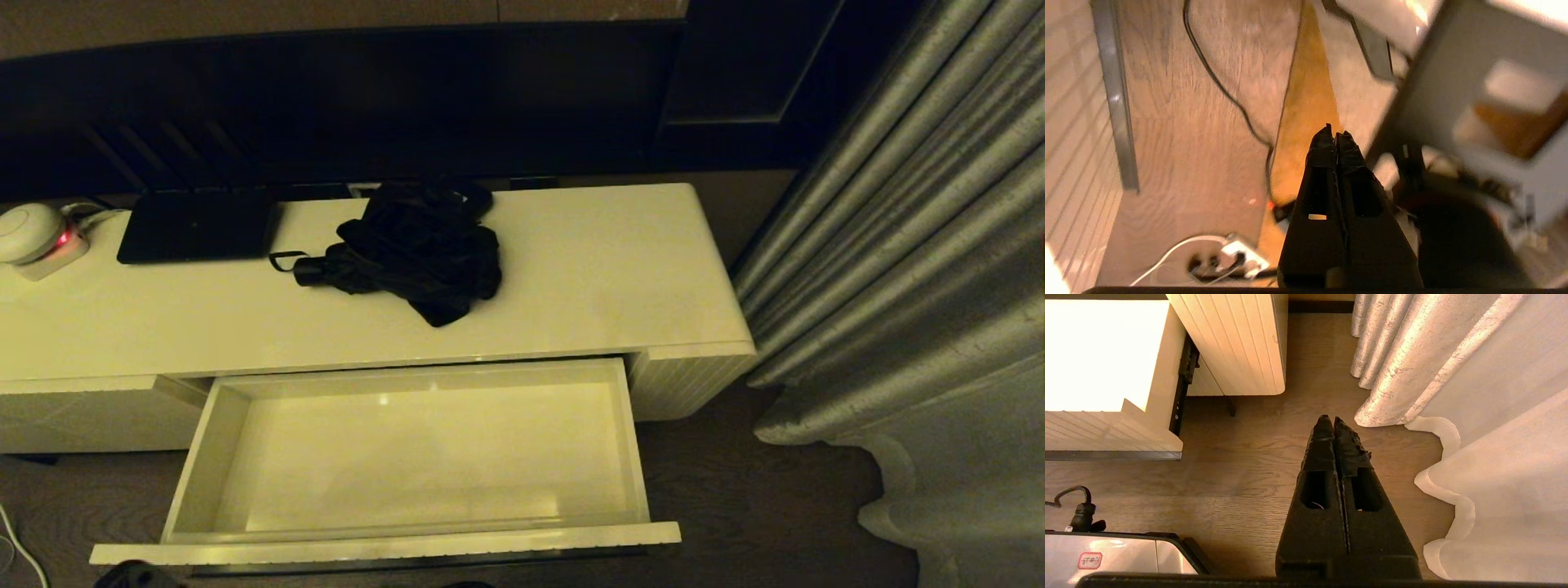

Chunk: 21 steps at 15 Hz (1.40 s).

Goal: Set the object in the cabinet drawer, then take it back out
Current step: Close the drawer

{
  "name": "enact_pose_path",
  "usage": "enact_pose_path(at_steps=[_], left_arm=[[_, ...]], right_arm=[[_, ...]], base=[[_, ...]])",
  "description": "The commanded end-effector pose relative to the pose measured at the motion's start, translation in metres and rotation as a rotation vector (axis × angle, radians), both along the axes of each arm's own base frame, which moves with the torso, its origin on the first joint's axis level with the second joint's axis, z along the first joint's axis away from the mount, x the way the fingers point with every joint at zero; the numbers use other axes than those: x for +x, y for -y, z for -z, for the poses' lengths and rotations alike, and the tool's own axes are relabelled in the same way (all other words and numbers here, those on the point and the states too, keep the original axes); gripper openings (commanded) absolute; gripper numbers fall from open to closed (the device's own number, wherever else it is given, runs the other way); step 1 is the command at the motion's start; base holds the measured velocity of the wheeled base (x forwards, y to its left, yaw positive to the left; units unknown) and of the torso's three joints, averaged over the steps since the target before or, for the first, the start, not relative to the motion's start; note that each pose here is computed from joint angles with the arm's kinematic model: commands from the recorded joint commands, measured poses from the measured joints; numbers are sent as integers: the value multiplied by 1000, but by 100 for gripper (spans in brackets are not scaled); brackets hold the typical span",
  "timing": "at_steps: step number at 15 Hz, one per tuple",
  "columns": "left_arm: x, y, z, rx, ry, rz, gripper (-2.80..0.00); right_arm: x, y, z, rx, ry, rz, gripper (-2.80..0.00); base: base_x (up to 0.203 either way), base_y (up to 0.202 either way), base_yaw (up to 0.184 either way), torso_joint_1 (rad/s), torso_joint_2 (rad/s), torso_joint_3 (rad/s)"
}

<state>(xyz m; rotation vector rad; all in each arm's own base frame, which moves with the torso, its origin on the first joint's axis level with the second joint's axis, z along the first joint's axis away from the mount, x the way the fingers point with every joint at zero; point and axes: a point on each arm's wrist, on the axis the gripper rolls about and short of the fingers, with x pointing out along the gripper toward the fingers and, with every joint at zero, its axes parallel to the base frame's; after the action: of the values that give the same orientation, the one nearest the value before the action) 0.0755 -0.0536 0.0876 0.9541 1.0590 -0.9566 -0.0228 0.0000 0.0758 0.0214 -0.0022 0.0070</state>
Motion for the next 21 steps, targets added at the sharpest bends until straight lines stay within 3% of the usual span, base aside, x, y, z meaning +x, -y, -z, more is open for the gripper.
enact_pose_path(at_steps=[1,3,7,11,13,17,21], left_arm=[[12,9,13,0,-30,-34,-280],[20,14,20,-10,-32,-70,-280],[45,31,29,-121,57,-195,-280],[57,39,34,-165,100,-247,-280],[68,45,43,-182,152,-297,-280],[91,58,58,-240,333,-390,-280],[104,65,58,-293,484,-481,-280]], right_arm=[[0,0,0,0,-1,-1,-280],[0,0,0,0,-1,-1,-280],[0,0,0,0,-1,-1,-280],[0,0,0,0,-1,-1,-280],[0,0,0,0,-1,-1,-280],[0,0,0,0,-1,-1,-280],[0,0,0,0,-1,-1,-280]], base=[[0,0,0,0,0,0],[0,0,0,0,0,0],[0,0,0,0,0,0],[0,0,0,0,0,0],[0,0,0,0,0,0],[0,0,0,0,0,0],[0,0,0,0,0,0]])
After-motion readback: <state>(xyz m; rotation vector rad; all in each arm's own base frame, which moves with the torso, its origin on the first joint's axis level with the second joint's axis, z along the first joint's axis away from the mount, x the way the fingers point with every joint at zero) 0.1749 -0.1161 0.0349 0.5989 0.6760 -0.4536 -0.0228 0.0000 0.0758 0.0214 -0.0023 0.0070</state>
